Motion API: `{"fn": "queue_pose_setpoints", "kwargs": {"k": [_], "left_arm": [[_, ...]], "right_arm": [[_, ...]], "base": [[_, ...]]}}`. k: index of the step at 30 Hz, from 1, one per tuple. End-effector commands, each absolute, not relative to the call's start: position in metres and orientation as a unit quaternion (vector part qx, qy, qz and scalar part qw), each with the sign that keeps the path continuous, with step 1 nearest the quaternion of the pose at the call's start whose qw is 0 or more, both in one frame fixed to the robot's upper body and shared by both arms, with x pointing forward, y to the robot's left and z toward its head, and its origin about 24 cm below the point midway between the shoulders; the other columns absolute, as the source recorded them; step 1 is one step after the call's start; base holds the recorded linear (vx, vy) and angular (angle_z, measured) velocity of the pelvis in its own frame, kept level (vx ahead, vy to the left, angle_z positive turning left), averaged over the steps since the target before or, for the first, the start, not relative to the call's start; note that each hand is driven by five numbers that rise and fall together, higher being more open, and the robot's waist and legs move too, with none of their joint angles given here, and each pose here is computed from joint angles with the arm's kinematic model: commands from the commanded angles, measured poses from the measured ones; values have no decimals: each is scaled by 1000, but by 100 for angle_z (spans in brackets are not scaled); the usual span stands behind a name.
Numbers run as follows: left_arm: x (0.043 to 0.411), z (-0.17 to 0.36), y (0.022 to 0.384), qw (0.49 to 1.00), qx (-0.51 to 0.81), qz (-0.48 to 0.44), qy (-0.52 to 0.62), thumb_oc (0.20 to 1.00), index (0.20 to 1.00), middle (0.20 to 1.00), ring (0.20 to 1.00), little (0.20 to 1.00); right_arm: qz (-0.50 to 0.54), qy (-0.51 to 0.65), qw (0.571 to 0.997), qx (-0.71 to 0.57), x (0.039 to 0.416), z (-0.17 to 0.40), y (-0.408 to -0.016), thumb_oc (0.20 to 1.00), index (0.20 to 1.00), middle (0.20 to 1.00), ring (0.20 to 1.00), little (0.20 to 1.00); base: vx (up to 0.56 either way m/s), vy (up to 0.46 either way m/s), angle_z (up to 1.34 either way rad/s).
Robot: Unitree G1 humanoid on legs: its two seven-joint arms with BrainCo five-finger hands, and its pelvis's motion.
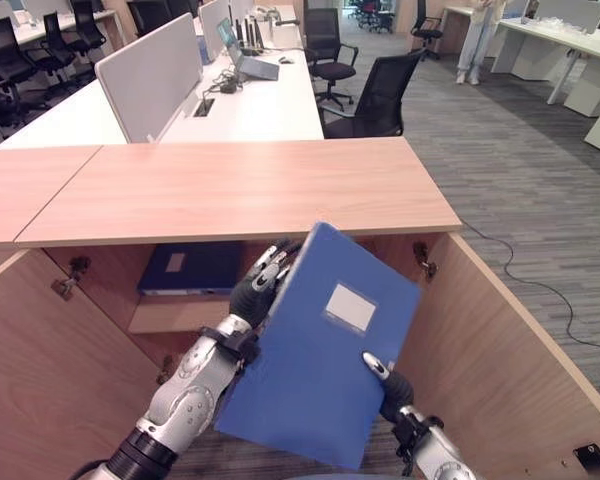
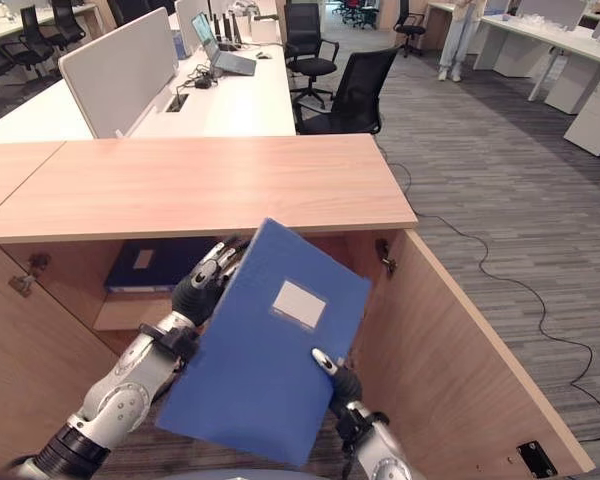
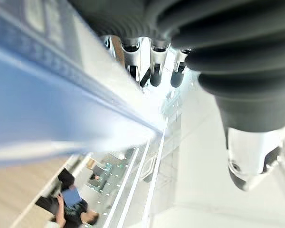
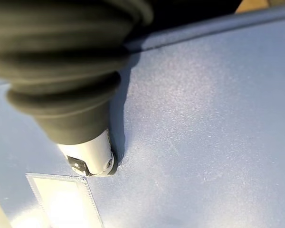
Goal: Put the empty folder in the office cabinet
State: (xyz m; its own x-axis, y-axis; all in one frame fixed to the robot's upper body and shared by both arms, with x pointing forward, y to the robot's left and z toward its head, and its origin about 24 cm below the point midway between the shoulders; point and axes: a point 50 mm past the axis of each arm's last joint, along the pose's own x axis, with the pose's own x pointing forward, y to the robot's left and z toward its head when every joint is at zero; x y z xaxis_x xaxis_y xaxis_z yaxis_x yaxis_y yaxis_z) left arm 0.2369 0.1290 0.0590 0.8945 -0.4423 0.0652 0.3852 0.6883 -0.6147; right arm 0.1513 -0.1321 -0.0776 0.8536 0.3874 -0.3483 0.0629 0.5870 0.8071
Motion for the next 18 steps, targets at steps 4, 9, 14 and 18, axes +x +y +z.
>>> {"fn": "queue_pose_setpoints", "kwargs": {"k": [4, 9, 14, 18], "left_arm": [[224, 8, 131, 888, -418, -149, 122, 1000, 1000, 1000, 1000, 1000], [206, -38, 141, 881, -416, -73, 214, 1000, 1000, 1000, 1000, 1000], [164, -127, 149, 847, -337, 41, 410, 1000, 1000, 1000, 1000, 1000], [110, -167, 167, 801, -222, 106, 545, 1000, 1000, 1000, 1000, 1000]], "right_arm": [[-10, 192, 783, 592, 166, -74, -111, 200, 200, 200, 200, 200], [-49, 201, 770, 604, 166, -81, -113, 200, 200, 200, 200, 200], [-68, 267, 770, 575, 166, -101, -109, 200, 200, 200, 200, 200], [-84, 311, 762, 561, 164, -117, -108, 200, 200, 200, 200, 200]], "base": [[5, -6, 1], [13, -29, 8], [2, -36, 6], [49, -59, 6]]}}
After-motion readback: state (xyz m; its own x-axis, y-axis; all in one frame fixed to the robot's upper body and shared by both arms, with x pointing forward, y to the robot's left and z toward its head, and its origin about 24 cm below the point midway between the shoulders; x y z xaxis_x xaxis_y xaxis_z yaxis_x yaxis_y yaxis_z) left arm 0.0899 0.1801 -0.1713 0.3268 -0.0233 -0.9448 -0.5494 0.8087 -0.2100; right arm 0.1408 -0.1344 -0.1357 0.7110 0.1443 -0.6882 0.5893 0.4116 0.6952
